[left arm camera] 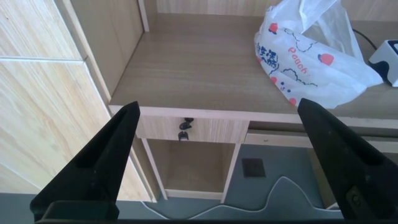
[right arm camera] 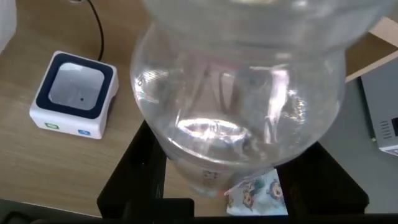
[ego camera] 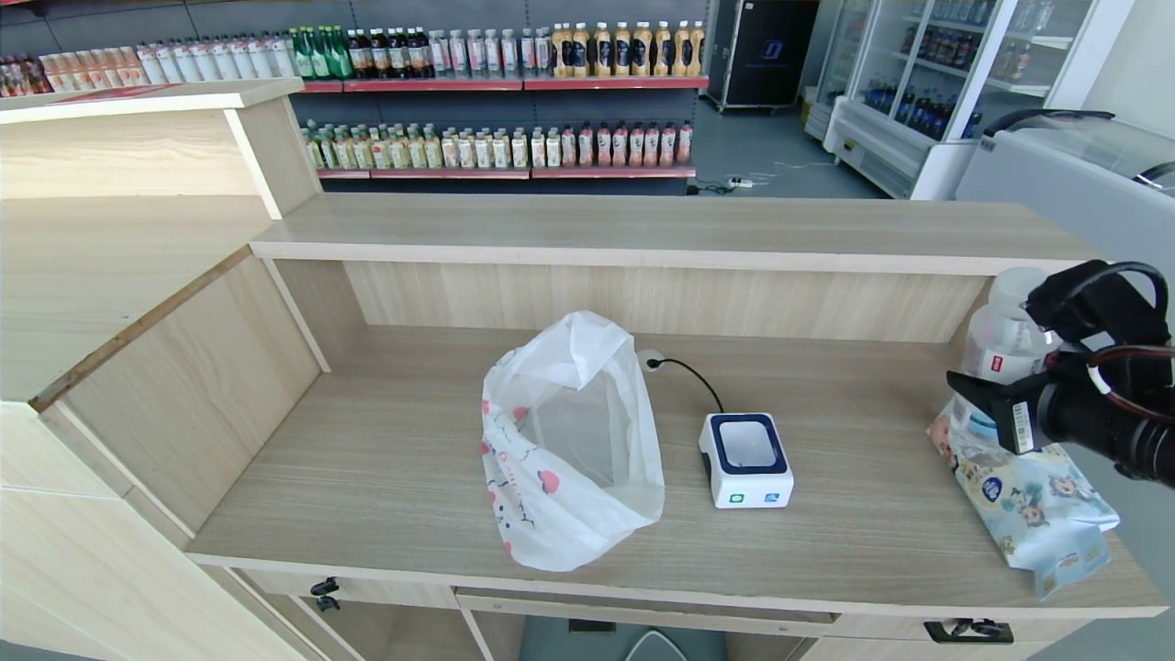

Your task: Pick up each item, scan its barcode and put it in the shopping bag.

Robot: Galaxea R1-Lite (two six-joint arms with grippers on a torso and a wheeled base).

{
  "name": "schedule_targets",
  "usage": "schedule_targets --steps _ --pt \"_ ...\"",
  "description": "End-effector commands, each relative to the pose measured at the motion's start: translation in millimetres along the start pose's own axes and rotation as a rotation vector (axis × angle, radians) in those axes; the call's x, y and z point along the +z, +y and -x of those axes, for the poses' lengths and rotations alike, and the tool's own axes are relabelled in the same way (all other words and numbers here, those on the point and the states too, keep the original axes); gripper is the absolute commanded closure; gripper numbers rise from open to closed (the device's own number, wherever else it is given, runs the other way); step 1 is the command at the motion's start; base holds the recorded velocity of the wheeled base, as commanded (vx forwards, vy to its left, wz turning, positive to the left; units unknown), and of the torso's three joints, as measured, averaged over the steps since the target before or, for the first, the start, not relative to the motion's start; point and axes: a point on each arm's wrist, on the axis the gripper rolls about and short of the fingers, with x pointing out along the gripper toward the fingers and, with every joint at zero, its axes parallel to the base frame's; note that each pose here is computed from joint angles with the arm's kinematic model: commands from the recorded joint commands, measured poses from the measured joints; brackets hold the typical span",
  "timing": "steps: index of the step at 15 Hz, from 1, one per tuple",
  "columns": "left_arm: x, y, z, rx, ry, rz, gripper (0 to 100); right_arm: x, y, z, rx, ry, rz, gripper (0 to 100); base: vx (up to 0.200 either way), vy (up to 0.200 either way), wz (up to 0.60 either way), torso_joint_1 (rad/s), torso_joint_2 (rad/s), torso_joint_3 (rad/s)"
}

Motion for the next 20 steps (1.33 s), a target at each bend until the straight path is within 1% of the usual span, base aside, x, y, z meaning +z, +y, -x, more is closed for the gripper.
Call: schedule_targets --steps 1,3,6,8,10,11,13,14,17,19,20 --pt "0.0 0.0 0 0.001 0.001 0.0 0 -2 0 -1 0.001 0.013 0.038 100 0.0 0.0 0.6 0.007 0.0 0.007" --pt "0.0 0.0 0 0.0 0.001 0.0 0 -2 3 -5 0.012 0.013 0.071 100 0.0 0.0 0.6 0.002 0.0 0.002" --pt "0.0 0.0 0 0.0 0.001 0.0 0 3 9 -12 0.041 -0.023 0.103 100 0.0 0.0 0.6 -0.002 0.0 0.006" --pt "0.0 0.0 0 0.0 0.001 0.0 0 5 11 -29 0.082 -0.023 0.119 100 0.0 0.0 0.0 0.0 0.0 0.0" --pt "0.0 0.0 0 0.0 0.001 0.0 0 0 16 -45 0.092 -0.008 0.134 100 0.0 0.0 0.0 -0.102 0.21 0.139" --pt "0.0 0.0 0 0.001 0.001 0.0 0 -7 20 -54 0.095 -0.006 0.158 100 0.0 0.0 0.0 -0.139 0.33 0.203" --pt "0.0 0.0 0 0.001 0.001 0.002 0 -16 26 -68 0.107 -0.007 0.165 100 0.0 0.0 0.0 -0.141 0.38 0.217" --pt "0.0 0.0 0 0.0 0.001 0.0 0 -18 27 -75 0.12 -0.021 0.165 100 0.0 0.0 0.0 -0.159 0.39 0.217" --pt "0.0 0.0 0 0.0 0.001 0.0 0 -16 29 -89 0.208 -0.112 0.209 100 0.0 0.0 0.0 -0.075 0.19 0.116" --pt "0.0 0.0 0 0.001 0.001 0.0 0 -13 28 -96 0.259 -0.167 0.274 100 0.0 0.0 0.0 -0.011 0.04 0.021" --pt "0.0 0.0 0 0.001 0.001 0.0 0 -13 25 -99 0.264 -0.196 0.306 100 0.0 0.0 0.0 0.0 0.0 0.0"
